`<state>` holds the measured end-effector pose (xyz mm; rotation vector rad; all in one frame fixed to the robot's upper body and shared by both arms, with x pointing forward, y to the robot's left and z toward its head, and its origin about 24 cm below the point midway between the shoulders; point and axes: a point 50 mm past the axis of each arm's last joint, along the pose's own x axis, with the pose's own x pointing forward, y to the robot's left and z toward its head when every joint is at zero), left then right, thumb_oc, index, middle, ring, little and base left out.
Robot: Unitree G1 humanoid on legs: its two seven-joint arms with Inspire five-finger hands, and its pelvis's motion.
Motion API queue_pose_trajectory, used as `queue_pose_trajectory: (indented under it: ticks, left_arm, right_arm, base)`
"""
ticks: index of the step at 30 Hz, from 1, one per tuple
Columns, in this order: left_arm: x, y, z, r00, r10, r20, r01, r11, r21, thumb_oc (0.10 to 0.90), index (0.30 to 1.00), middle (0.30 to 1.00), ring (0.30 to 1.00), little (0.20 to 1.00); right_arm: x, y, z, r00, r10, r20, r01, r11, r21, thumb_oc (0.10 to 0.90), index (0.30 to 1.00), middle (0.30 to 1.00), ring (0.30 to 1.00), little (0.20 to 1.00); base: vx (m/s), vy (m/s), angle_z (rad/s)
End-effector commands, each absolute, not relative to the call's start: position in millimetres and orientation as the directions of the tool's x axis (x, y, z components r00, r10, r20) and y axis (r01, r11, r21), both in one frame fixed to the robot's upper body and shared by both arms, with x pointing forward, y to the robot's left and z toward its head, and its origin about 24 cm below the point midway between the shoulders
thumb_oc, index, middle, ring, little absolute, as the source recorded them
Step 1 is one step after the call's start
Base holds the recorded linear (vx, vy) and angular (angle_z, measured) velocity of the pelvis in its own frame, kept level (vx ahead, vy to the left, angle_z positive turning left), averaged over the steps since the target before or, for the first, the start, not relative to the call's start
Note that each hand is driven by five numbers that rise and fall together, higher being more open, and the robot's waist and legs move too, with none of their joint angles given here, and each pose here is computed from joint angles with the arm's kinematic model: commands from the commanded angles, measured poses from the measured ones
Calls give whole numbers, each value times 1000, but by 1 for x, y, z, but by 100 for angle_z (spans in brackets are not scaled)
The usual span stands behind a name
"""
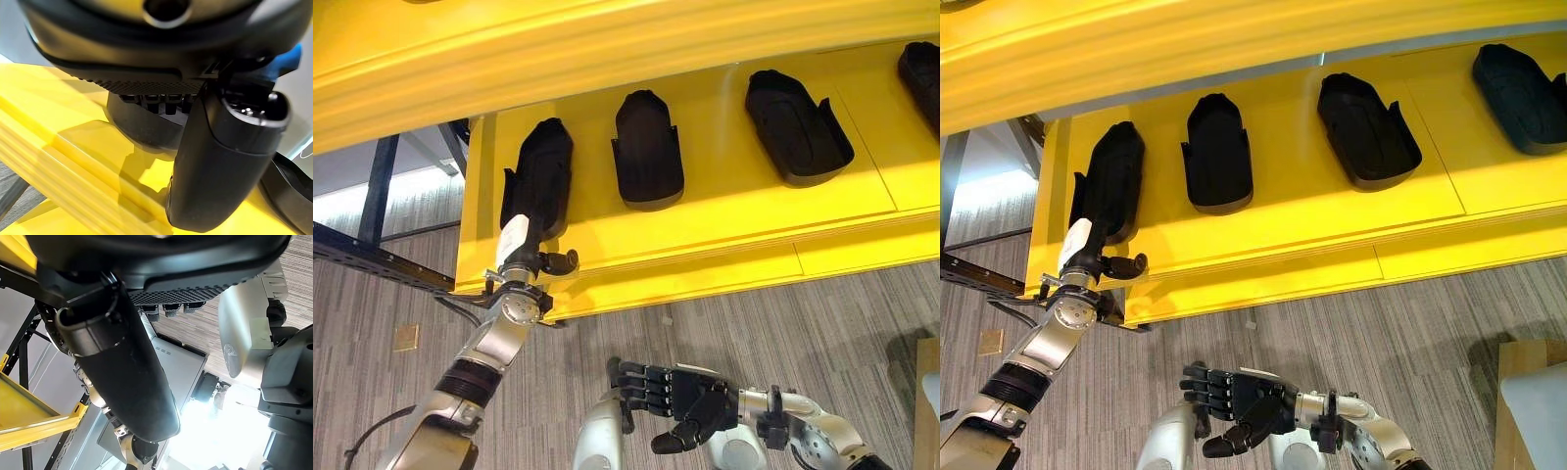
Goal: Move parts from the plastic box to the shelf.
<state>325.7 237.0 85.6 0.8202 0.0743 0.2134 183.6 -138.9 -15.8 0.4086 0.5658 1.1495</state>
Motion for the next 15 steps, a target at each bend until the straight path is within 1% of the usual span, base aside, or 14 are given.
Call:
queue_pose_trajectory:
  ticks: [1,5,9,15]
  left_arm:
    - [305,272,56,932,333,-141,-117,646,754,900,1000,1000,1000,1000]
    - [301,273,53,930,340,-140,-123,646,753,900,1000,1000,1000,1000]
    - [302,274,55,929,354,-104,-163,647,745,900,1000,1000,1000,1000]
    - [312,270,66,938,339,-70,-183,657,731,900,1000,1000,1000,1000]
  right_arm:
    - [186,-109,12,244,970,16,-816,197,543,900,1000,1000,1000,1000]
    - [186,-109,12,243,970,11,-815,198,545,900,1000,1000,1000,1000]
    - [185,-110,11,241,970,0,-811,202,549,900,1000,1000,1000,1000]
    - [184,-111,9,242,970,1,-804,200,561,900,1000,1000,1000,1000]
  base:
    - [0,0,0]
    - [2,10,0]
    - [10,20,0]
    - [13,-3,0]
